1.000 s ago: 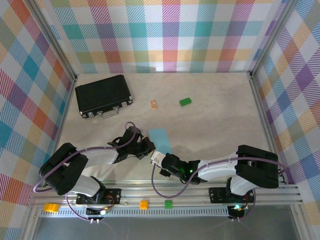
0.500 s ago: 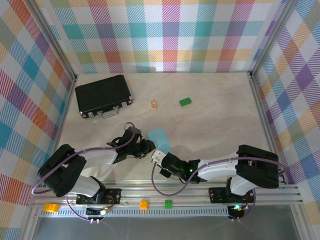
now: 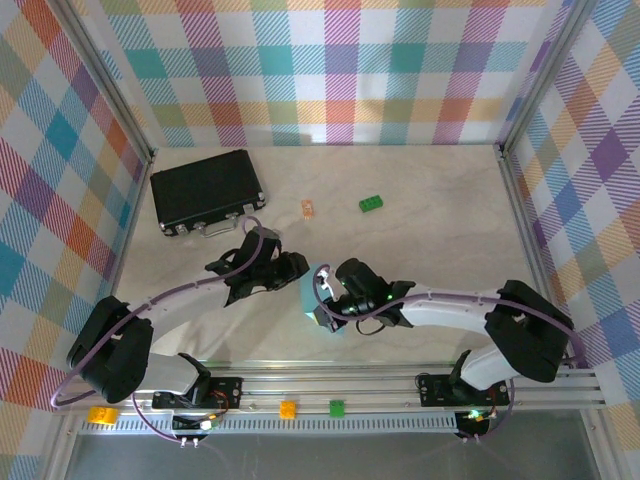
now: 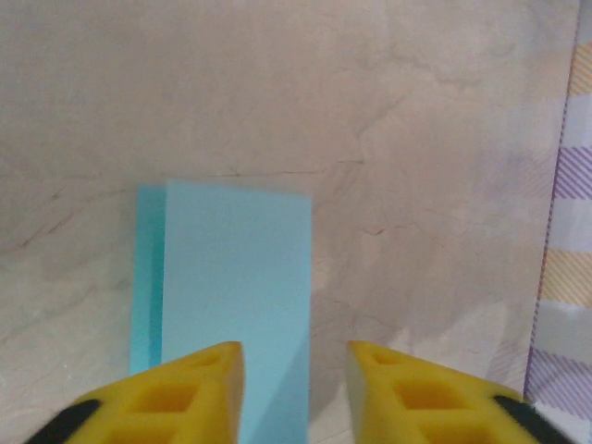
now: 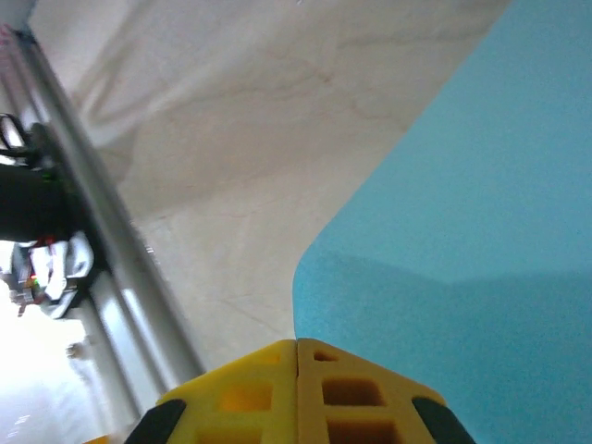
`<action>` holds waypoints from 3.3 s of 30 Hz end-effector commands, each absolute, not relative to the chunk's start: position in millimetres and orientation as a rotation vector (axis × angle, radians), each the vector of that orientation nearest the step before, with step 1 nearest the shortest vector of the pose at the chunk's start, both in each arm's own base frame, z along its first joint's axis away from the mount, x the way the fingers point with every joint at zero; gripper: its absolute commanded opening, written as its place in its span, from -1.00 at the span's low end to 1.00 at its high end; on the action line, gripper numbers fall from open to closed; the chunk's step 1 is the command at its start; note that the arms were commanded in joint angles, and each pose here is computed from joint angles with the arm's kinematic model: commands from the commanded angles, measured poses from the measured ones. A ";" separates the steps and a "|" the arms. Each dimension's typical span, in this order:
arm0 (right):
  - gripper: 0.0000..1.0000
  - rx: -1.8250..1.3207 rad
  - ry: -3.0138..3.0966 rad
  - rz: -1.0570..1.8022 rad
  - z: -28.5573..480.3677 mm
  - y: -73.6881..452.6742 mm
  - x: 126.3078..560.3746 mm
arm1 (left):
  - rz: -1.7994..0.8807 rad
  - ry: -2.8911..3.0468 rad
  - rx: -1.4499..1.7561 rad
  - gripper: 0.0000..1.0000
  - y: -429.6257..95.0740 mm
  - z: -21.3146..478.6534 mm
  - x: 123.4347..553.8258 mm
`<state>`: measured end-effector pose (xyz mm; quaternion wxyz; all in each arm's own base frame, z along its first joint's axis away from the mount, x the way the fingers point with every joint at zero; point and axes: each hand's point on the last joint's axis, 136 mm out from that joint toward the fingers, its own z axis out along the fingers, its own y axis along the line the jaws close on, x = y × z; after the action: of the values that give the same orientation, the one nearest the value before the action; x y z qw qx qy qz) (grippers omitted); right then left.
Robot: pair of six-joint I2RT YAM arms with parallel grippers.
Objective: Fold a paper plane with a square sheet of paper (pick it up from the middle)
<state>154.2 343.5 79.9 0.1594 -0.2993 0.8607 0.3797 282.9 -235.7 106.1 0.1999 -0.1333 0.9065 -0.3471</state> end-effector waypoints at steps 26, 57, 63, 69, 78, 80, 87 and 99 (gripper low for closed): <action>-1.00 -0.732 2.576 1.312 67.5 354.2 143.5 | -1.081 2.823 -0.124 -1.00 -281.2 31.9 286.9; -1.00 -0.571 2.649 1.069 39.9 312.3 186.2 | -0.964 2.933 -0.154 -1.00 -260.9 -6.5 263.9; -1.00 -0.578 2.659 1.028 35.0 311.8 191.0 | -0.977 2.929 -0.169 -1.00 -261.6 -7.0 262.9; -1.00 -0.593 2.667 1.020 36.1 316.1 195.2 | -0.974 2.928 -0.172 -1.00 -260.0 -7.8 261.2; -1.00 -0.582 2.703 1.011 31.3 313.1 191.4 | -0.965 2.931 -0.180 -1.00 -256.6 -7.2 257.5; -1.00 -0.581 2.709 0.999 29.5 310.8 190.3 | -0.970 2.930 -0.183 -1.00 -257.6 -7.3 258.1; -1.00 -0.577 2.725 0.969 28.8 305.3 188.5 | -0.974 2.923 -0.181 -1.00 -258.4 -5.7 259.7; -1.00 -0.572 2.725 0.959 24.8 306.9 192.0 | -0.982 2.919 -0.203 -1.00 -256.9 -7.6 257.2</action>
<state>188.5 305.2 26.5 0.0991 -0.1916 0.9205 0.3259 279.3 -279.3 18.6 0.0669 -0.0384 0.9274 -0.3660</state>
